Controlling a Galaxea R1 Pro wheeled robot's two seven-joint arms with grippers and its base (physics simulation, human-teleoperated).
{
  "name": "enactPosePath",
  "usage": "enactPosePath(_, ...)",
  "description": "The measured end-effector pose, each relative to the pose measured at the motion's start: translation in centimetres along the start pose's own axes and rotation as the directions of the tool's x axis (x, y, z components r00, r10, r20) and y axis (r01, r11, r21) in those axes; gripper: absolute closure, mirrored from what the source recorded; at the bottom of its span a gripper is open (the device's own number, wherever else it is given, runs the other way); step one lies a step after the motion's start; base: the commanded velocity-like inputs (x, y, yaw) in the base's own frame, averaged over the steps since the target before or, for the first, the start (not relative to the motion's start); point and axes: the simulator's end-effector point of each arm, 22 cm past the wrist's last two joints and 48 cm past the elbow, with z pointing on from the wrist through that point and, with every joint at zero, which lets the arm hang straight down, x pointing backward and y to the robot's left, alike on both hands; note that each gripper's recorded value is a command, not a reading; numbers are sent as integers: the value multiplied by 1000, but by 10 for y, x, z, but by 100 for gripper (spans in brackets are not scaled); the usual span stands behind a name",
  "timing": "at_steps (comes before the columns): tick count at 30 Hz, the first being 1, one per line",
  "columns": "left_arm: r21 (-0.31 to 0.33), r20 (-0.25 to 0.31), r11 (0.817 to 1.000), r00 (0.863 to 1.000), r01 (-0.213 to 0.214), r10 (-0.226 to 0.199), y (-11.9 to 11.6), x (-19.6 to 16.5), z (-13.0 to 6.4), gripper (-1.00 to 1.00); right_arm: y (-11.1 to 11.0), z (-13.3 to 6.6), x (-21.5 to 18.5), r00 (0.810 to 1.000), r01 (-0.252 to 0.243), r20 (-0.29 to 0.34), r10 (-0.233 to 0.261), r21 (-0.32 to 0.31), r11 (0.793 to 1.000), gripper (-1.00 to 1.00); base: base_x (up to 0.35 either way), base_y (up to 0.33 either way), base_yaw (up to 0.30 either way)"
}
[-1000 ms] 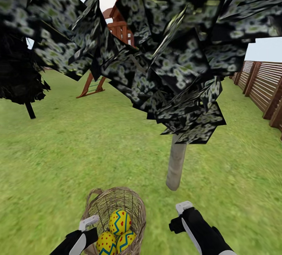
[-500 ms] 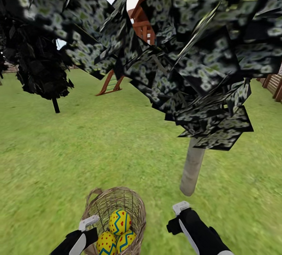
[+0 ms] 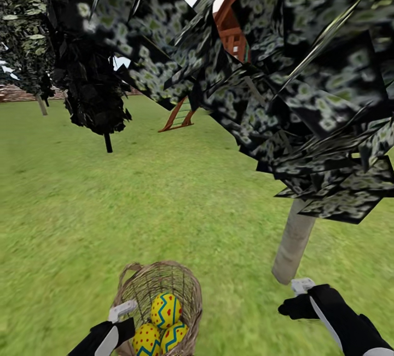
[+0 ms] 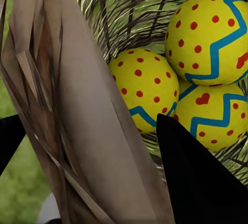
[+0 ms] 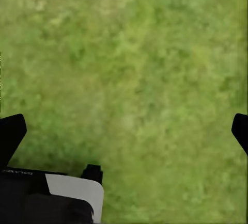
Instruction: Take the three Easter eggs out of the wicker basket on the lawn in the garden, then place them on the lawn next to a single tree (choose any tree) so that all three eggs are next to the same tree and none are left in the basket.
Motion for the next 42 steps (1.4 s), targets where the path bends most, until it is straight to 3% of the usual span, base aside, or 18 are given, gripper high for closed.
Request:
enactPosePath(4, 0, 3, 1000, 1000, -3, 3, 0, -2, 0, 100, 22, 4, -2, 1000, 8, 0, -8, -26, 1000, -100, 0, 0, 295)
enactPosePath(6, -7, 12, 1000, 1000, 4, -4, 8, -8, -1, 100, 22, 4, -1, 1000, 8, -1, -8, -27, 1000, -100, 0, 0, 186)
enactPosePath(7, -26, 17, 999, 1000, -23, 23, 17, -12, -1, 100, 23, 4, -1, 1000, 8, -3, -8, -28, 1000, -100, 0, 0, 46)
enactPosePath(9, -17, 25, 1000, 1000, 5, -4, 17, -14, -1, 100, 22, 5, 3, 1000, 10, -12, -10, -28, 1000, -100, 0, 0, 7)
enactPosePath(11, -17, 27, 1000, 1000, 0, 1, 19, -14, -1, 100, 17, 6, 6, 1000, 20, -18, -21, -19, 1000, -100, 0, 0, 0)
enactPosePath(14, -2, 38, 1000, 999, 4, -4, 14, -18, -2, 100, 12, 5, 8, 1000, 22, -22, -22, -12, 1000, -100, 0, 0, 0)
enactPosePath(16, 27, 41, 999, 999, 21, -22, 2, -19, -3, 100, 17, 8, 11, 999, 17, -29, -17, -17, 1000, -100, 0, 0, 0)
enactPosePath(23, 95, 28, 995, 999, 20, -23, -32, -9, -4, 100, 43, 15, 16, 999, 3, -43, -5, -55, 998, -100, 0, 0, 0)
enactPosePath(25, 91, 30, 996, 999, 14, -16, -30, -10, -3, 100, 51, 17, 15, 999, 2, -42, -5, -68, 998, -100, 0, 0, 0)
enactPosePath(42, 90, 27, 996, 999, 15, -18, -30, -10, 10, 100, 50, 30, 12, 999, 3, -40, -5, -66, 998, -100, 0, 0, 0)
